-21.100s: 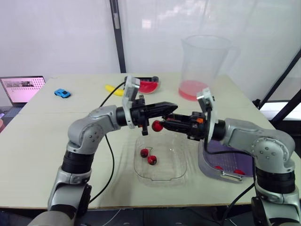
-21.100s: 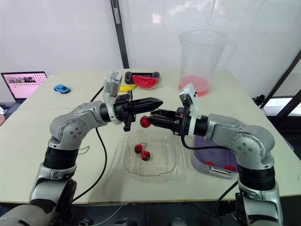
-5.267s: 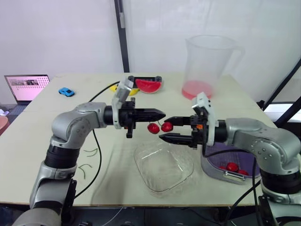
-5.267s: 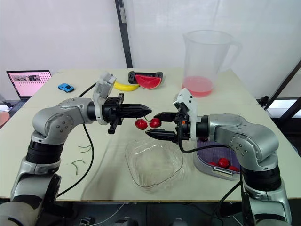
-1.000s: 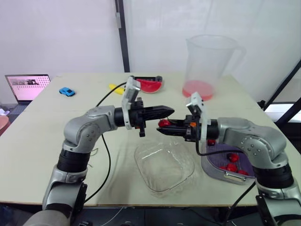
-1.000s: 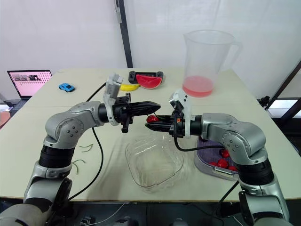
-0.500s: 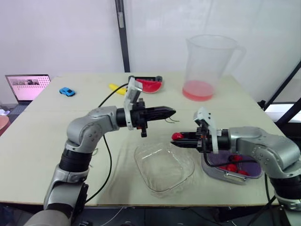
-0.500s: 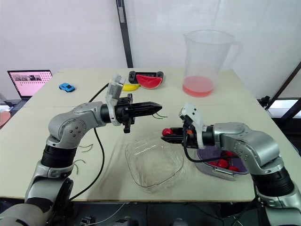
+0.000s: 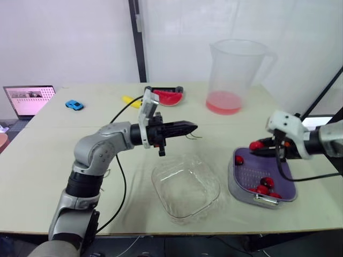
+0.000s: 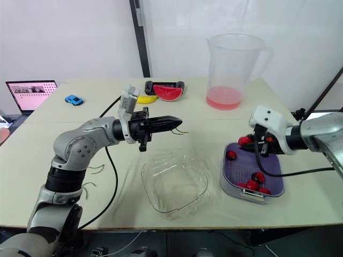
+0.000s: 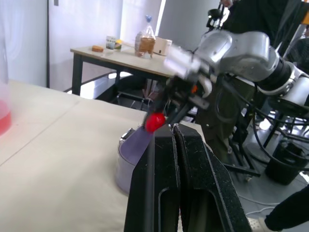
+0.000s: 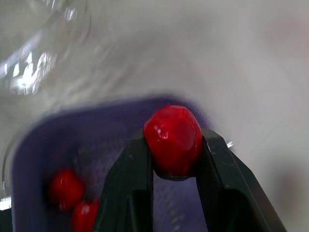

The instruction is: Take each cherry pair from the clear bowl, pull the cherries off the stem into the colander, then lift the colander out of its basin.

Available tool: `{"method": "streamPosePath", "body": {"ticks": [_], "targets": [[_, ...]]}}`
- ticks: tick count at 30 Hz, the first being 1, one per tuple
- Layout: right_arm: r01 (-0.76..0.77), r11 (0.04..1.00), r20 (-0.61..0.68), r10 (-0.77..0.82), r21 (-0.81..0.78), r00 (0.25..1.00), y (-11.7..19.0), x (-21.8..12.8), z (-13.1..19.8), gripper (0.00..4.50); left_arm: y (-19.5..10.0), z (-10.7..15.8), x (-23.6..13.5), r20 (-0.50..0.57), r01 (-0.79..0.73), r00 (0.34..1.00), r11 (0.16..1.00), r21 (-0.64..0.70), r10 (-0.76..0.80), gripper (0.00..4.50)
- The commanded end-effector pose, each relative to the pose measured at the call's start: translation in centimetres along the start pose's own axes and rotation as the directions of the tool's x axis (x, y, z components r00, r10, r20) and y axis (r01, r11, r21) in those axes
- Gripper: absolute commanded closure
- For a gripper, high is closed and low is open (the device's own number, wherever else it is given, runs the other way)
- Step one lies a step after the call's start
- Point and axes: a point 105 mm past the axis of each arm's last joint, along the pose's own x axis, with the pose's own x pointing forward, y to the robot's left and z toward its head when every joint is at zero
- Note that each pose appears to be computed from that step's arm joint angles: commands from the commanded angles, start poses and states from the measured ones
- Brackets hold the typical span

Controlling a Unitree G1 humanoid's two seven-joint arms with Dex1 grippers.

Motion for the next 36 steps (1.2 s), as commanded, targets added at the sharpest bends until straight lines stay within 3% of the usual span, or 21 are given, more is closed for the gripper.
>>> {"method": "streamPosePath", "body": {"ticks": [1,5,8,13,16,20,23,26,31,36], "targets": [[0.012,0.999,-0.034,-0.013,-0.049,0.999,-0.2,-0.1,-0.5,3.40,-0.5,0.7,0.0,0.014,0.002,1.000,0.999,0.045,-0.002,4.50],[-0.007,1.000,-0.079,0.006,-0.012,0.997,0.3,0.6,-2.1,3.40,-0.6,0.7,-0.1,0.011,-0.011,1.000,0.999,0.049,0.011,4.50],[0.009,1.000,-0.083,-0.009,-0.002,0.997,0.0,0.3,-2.5,2.45,-0.7,0.9,-0.2,0.013,-0.011,1.000,0.999,0.050,0.011,4.50],[0.066,0.998,-0.052,-0.066,-0.012,0.996,-1.6,-2.0,-1.8,0.05,-0.7,0.9,-0.4,0.008,-0.016,1.000,0.999,0.049,0.015,4.50],[0.102,0.994,0.042,-0.104,0.044,0.994,-2.9,-4.5,-0.7,0.05,-0.7,0.8,-0.7,0.001,-0.023,1.000,0.999,0.047,0.023,4.50],[0.035,0.993,0.252,-0.064,0.116,0.966,-3.0,-7.1,2.0,0.05,-0.5,0.7,-1.5,-0.017,-0.051,0.999,0.997,0.049,0.052,4.50],[-0.083,0.993,0.448,0.035,0.088,0.893,-1.8,-8.6,4.7,0.05,0.3,1.1,-3.3,-0.042,-0.119,0.992,0.990,0.072,0.122,4.50],[-0.197,0.979,0.562,0.131,0.058,0.817,-0.3,-8.8,6.9,0.05,0.8,1.3,-5.3,-0.062,-0.188,0.979,0.978,0.085,0.194,4.50],[-0.335,0.942,0.678,0.248,-0.003,0.692,1.5,-8.3,9.6,0.05,0.0,-0.4,-8.8,-0.094,-0.289,0.950,0.953,0.085,0.297,4.50],[-0.357,0.933,0.676,0.286,-0.035,0.680,1.8,-7.6,10.2,0.05,-0.8,-2.3,-14.1,-0.124,-0.467,0.876,0.884,0.019,0.465,4.50]]}}
